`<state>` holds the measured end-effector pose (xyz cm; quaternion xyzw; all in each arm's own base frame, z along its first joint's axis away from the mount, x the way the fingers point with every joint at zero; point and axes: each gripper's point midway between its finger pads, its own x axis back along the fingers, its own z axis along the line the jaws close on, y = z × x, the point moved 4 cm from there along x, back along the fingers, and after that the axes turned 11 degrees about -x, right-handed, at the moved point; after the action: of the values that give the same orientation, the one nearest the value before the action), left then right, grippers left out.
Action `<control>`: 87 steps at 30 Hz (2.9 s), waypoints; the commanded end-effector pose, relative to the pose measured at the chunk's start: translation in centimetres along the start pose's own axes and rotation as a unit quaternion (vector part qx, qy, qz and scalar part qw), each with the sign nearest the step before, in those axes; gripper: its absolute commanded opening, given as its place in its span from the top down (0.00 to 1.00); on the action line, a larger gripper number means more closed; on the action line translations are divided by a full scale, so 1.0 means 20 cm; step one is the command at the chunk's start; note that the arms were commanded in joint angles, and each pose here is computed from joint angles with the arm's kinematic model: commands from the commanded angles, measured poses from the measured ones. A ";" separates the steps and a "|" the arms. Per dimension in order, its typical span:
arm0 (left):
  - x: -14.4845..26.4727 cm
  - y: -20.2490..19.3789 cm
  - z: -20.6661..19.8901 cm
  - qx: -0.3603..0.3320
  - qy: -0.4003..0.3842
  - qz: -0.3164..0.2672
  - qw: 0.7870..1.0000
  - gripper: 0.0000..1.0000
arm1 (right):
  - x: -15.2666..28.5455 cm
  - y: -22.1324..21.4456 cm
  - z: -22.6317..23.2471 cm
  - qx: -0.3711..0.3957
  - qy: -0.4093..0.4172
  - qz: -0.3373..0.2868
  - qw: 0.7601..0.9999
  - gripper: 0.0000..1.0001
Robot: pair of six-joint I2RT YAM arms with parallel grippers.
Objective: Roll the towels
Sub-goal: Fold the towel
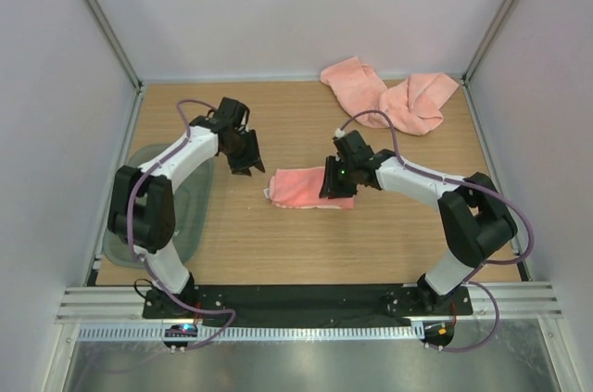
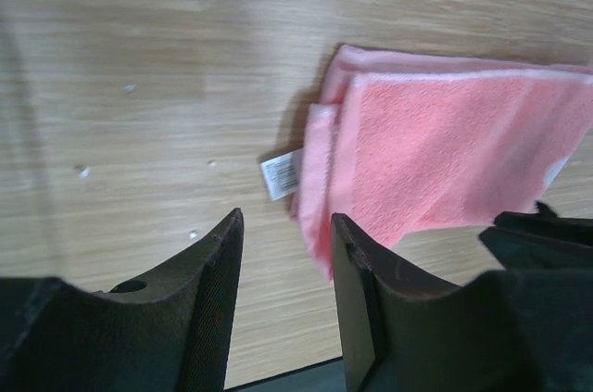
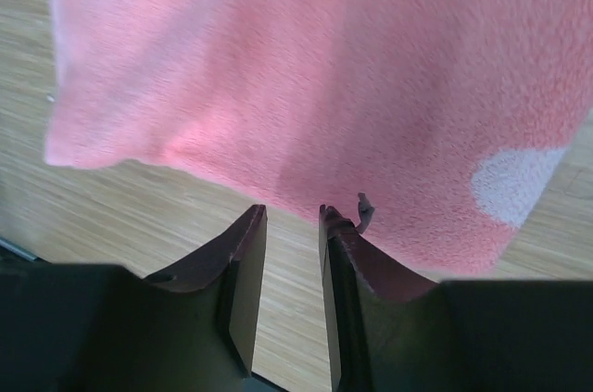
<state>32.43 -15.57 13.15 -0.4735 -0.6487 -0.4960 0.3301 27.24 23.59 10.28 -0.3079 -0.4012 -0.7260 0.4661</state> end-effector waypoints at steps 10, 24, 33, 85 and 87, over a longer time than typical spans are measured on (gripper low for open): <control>-0.23 0.13 -0.27 -0.024 -0.055 -0.004 0.998 0.56 | -0.07 -0.10 -0.27 -0.048 -0.006 0.036 0.998 0.67; -0.41 0.05 -0.32 -0.053 -0.034 0.008 0.998 0.74 | -0.08 -0.18 -0.32 -0.048 -0.004 0.071 0.996 0.68; -0.36 0.07 -0.27 -0.063 0.010 -0.004 0.998 0.57 | -0.08 -0.21 -0.33 -0.048 -0.003 0.075 0.996 0.68; -0.05 0.16 -0.23 -0.097 0.078 -0.074 0.989 0.48 | 0.17 -0.12 -0.08 -0.017 0.073 0.095 0.993 0.41; -0.01 0.15 -0.24 -0.099 0.075 -0.080 0.989 0.49 | 0.22 -0.10 -0.04 -0.013 0.090 0.086 0.992 0.41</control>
<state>35.11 -20.18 11.72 -0.4326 -0.5929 -0.6003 0.3177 23.20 20.64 8.18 -0.3446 -0.3182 -0.6949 0.5452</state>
